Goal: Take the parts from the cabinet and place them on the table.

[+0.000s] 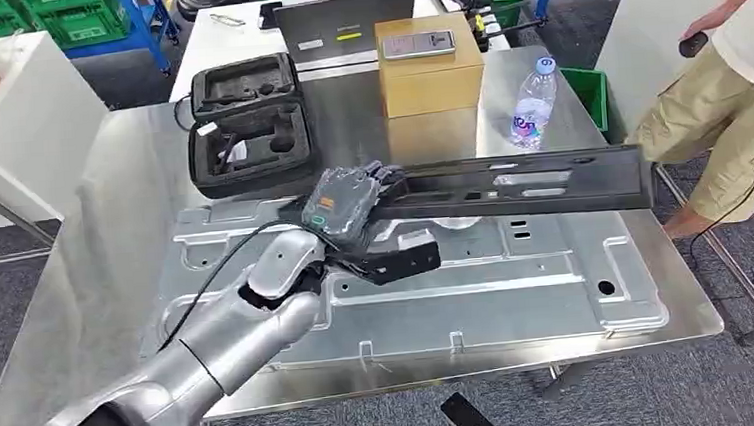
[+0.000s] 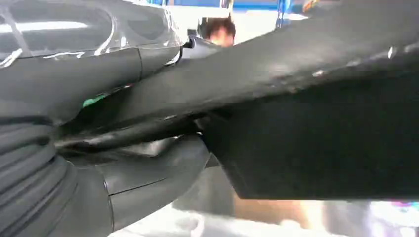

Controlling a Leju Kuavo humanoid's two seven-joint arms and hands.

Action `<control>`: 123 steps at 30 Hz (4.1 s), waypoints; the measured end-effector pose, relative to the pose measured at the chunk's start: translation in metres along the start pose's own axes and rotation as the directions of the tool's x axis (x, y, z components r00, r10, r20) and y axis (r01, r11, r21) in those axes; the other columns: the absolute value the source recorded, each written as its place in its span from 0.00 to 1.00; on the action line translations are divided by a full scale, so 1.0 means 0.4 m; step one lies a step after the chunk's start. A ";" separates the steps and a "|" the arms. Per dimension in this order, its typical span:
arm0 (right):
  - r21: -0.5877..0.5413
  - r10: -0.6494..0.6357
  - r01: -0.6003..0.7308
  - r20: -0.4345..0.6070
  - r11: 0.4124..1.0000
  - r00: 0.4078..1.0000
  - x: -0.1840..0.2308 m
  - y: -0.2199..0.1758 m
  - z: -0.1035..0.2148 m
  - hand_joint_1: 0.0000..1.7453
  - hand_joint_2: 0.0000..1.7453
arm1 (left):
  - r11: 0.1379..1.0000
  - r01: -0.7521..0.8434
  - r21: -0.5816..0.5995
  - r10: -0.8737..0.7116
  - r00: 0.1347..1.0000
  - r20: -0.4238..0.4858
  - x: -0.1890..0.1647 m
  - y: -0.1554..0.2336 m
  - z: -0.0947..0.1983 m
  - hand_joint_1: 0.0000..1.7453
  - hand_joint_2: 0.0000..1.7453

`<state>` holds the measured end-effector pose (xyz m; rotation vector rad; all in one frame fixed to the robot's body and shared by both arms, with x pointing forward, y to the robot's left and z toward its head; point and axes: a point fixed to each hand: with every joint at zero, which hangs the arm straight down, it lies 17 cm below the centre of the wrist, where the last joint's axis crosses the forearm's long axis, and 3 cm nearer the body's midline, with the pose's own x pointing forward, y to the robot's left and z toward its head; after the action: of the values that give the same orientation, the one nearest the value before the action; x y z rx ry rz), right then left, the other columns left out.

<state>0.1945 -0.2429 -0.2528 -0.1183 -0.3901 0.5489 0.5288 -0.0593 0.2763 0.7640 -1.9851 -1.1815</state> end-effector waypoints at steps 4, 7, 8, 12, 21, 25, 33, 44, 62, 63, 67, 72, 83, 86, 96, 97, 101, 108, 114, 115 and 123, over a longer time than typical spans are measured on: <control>0.000 0.000 0.000 0.000 1.000 1.000 0.000 0.000 0.000 0.00 0.00 | 0.994 0.107 0.025 -0.107 0.994 -0.013 -0.032 0.009 0.003 1.00 1.00; -0.001 0.000 0.000 0.004 1.000 1.000 0.010 -0.001 -0.001 0.00 0.00 | 0.991 0.130 0.040 -0.129 0.991 -0.016 -0.038 0.026 -0.005 1.00 1.00; 0.002 0.000 0.000 0.008 1.000 1.000 0.017 0.003 0.000 0.00 0.00 | 0.990 0.135 0.043 -0.135 0.991 -0.019 -0.040 0.029 -0.006 1.00 1.00; 0.002 0.007 -0.007 0.007 1.000 1.000 0.016 0.001 0.000 0.00 0.00 | 0.988 0.147 0.044 -0.145 0.988 -0.043 -0.065 0.034 -0.005 1.00 1.00; 0.003 0.029 -0.029 0.005 1.000 1.000 0.016 0.004 0.000 0.00 0.00 | 0.992 0.128 -0.001 -0.127 0.985 -0.114 -0.146 0.015 0.017 0.00 1.00; 0.006 0.045 -0.045 0.007 0.999 0.999 0.022 0.011 0.000 0.00 0.00 | 0.994 0.105 -0.017 -0.107 0.982 -0.156 -0.195 0.007 0.032 0.00 0.00; 0.004 0.049 -0.049 0.009 0.999 0.999 0.025 0.007 0.000 0.00 0.00 | 0.996 0.072 -0.052 -0.081 0.978 -0.190 -0.252 -0.019 0.063 0.00 0.00; 0.007 0.029 -0.029 0.008 1.000 1.000 0.016 0.011 0.001 0.00 0.00 | 0.975 -0.183 -0.124 0.169 0.979 -0.116 -0.166 -0.054 0.061 0.00 0.00; 0.010 0.007 -0.007 -0.002 1.000 1.000 -0.012 0.014 0.002 0.00 0.00 | 0.962 -0.245 -0.117 0.241 0.969 -0.047 -0.060 -0.009 0.048 0.00 0.00; 0.011 0.006 -0.006 -0.005 1.000 1.000 -0.016 0.016 0.003 0.00 0.00 | 0.962 -0.247 -0.119 0.243 0.969 -0.043 -0.056 -0.012 0.052 0.00 0.00; 0.013 -0.002 0.003 -0.010 1.000 1.000 -0.025 0.019 0.004 0.00 0.00 | 0.961 -0.255 -0.109 0.256 0.967 0.001 -0.019 0.006 0.051 0.00 0.00; 0.016 -0.006 0.006 -0.010 1.000 1.000 -0.028 0.023 0.005 0.00 0.00 | 0.961 -0.257 -0.103 0.261 0.965 0.032 0.009 0.018 0.052 0.00 0.00; 0.014 -0.014 0.015 -0.025 1.000 1.000 -0.058 0.022 0.007 0.00 0.00 | 0.944 -0.307 -0.124 0.319 0.942 0.099 0.091 0.017 0.079 0.00 0.00; 0.017 -0.020 0.021 -0.025 1.000 0.999 -0.062 0.026 0.008 0.00 0.00 | 0.938 -0.323 -0.123 0.337 0.934 0.120 0.116 0.029 0.083 0.00 0.00; 0.017 -0.024 0.024 -0.033 1.000 0.999 -0.079 0.026 0.009 0.00 0.00 | 0.933 -0.341 -0.119 0.356 0.922 0.153 0.147 0.045 0.104 0.00 0.00; 0.017 -0.024 0.024 -0.033 1.000 0.999 -0.080 0.026 0.009 0.00 0.00 | 0.932 -0.342 -0.117 0.357 0.921 0.158 0.150 0.049 0.104 0.00 0.00; 0.016 -0.025 0.026 -0.031 1.000 0.999 -0.077 0.025 0.009 0.00 0.00 | 0.932 -0.345 -0.111 0.360 0.916 0.180 0.168 0.069 0.102 0.00 0.00; 0.014 -0.029 0.029 -0.037 0.999 0.999 -0.085 0.022 0.009 0.00 0.00 | 0.936 -0.327 -0.127 0.347 0.916 0.202 0.188 0.067 0.110 0.00 0.00; 0.013 -0.028 0.029 -0.042 1.000 0.999 -0.095 0.019 0.010 0.00 0.00 | 0.935 -0.327 -0.138 0.349 0.916 0.199 0.191 0.052 0.119 0.00 0.00; 0.013 -0.028 0.029 -0.042 1.000 0.999 -0.095 0.019 0.010 0.00 0.00 | 0.935 -0.327 -0.138 0.349 0.916 0.199 0.191 0.052 0.119 0.00 0.00; 0.010 -0.028 0.029 -0.042 1.000 0.999 -0.097 0.015 0.009 0.00 0.00 | 0.934 -0.326 -0.143 0.350 0.915 0.201 0.191 0.050 0.124 0.00 0.00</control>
<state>0.1599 -0.2584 -0.2634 -0.1137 -0.3478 0.5197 0.4416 -0.0853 0.2974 0.2217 -2.1091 -1.1902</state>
